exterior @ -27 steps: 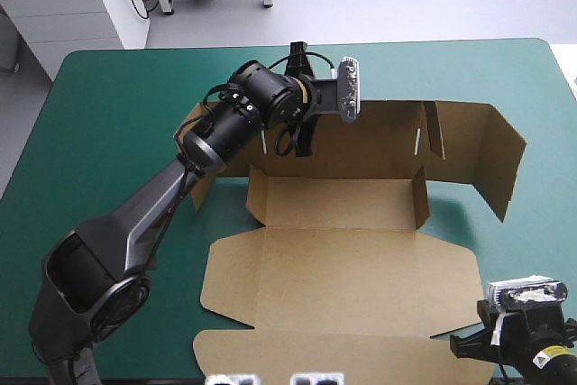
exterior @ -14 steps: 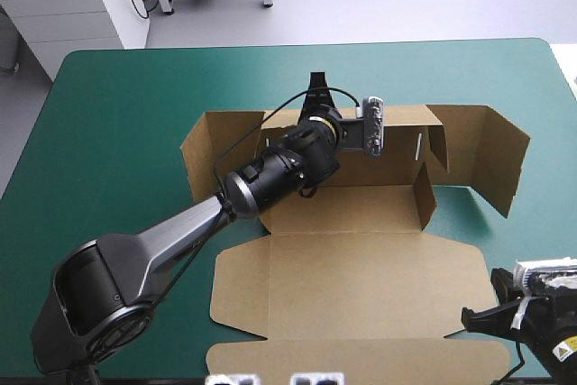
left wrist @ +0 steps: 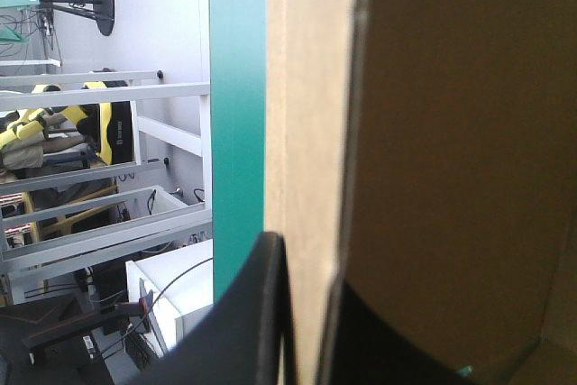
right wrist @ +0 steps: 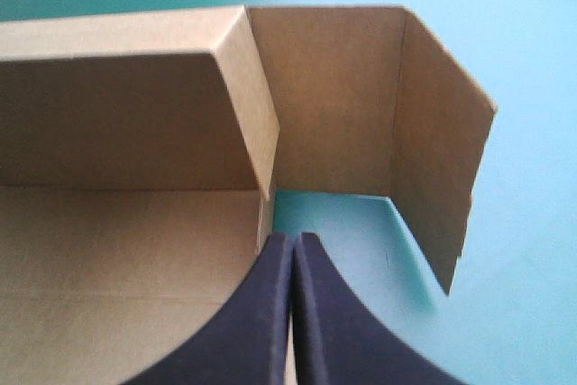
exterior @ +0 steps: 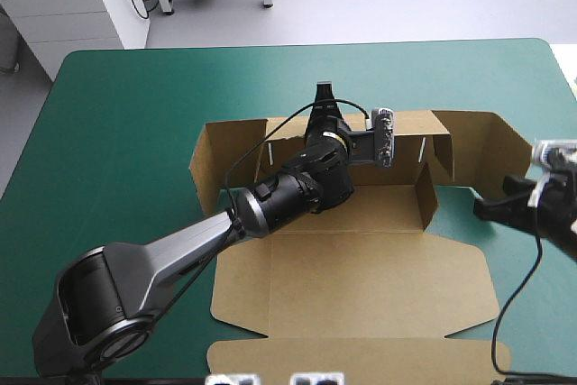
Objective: Fold the box
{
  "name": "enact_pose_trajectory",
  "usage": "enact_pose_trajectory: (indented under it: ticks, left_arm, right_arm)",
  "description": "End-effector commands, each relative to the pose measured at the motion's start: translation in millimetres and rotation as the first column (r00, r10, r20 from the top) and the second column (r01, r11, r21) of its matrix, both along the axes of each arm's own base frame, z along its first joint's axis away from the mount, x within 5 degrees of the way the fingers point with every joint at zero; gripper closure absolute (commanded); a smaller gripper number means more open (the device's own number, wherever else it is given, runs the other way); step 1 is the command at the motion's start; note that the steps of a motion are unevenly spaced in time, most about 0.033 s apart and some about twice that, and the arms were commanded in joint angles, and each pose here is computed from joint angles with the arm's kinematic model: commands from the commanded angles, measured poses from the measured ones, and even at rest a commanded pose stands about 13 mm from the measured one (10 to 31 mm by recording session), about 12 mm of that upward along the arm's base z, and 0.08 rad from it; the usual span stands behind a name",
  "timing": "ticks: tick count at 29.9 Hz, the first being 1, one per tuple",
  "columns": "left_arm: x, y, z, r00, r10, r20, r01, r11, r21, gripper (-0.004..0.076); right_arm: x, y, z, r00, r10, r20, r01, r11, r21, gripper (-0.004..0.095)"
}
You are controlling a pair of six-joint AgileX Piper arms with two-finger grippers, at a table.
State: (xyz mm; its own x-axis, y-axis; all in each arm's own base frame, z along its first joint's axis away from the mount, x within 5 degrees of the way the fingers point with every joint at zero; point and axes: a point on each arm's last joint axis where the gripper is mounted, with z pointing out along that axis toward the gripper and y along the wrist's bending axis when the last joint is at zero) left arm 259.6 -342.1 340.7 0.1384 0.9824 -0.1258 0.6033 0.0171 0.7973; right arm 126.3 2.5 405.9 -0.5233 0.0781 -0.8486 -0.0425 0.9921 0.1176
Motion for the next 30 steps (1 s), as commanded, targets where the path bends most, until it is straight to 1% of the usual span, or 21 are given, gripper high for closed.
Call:
enact_pose_trajectory:
  ticks: [1,4,11,18,22,25,30]
  left_arm:
    - [-11.5,3.1,27.2,1.000,-0.019,0.020,0.021,0.994,-0.109,0.0732]
    - [-11.5,3.3,27.1,1.000,-0.018,0.019,0.020,0.994,-0.107,0.0732]
    - [-12.6,4.5,24.5,1.000,-0.003,-0.009,0.002,0.995,-0.103,0.0732]
    - [-16.9,1.8,20.2,0.997,-0.003,-0.079,-0.009,0.989,-0.149,0.0733]
    - [-20.3,-0.8,9.1,0.998,-0.021,-0.062,0.014,0.994,-0.110,0.0733]
    - [-26.2,-3.9,-9.0,0.996,-0.047,-0.075,0.042,0.997,-0.072,0.0733]
    - [-32.6,-7.2,-23.1,1.000,-0.027,0.000,0.027,0.998,-0.064,0.0732]
  right_arm:
    - [32.9,-3.5,34.2,0.995,0.008,0.094,-0.007,1.000,-0.013,0.0928]
    - [64.3,-7.1,52.4,0.996,0.026,0.086,-0.023,0.999,-0.033,0.0928]
    - [138.9,-14.4,63.8,0.997,0.065,-0.040,-0.066,0.997,-0.027,0.0928]
    - [208.4,-18.1,39.1,0.972,0.125,-0.199,-0.120,0.992,0.035,0.0928]
    - [230.7,-20.5,21.7,0.954,0.138,-0.267,-0.129,0.990,0.050,0.0928]
    - [239.3,-21.5,7.2,0.935,0.146,-0.324,-0.133,0.989,0.061,0.0928]
    - [240.2,-22.7,0.8,0.919,0.154,-0.363,-0.148,0.988,0.043,0.0928]
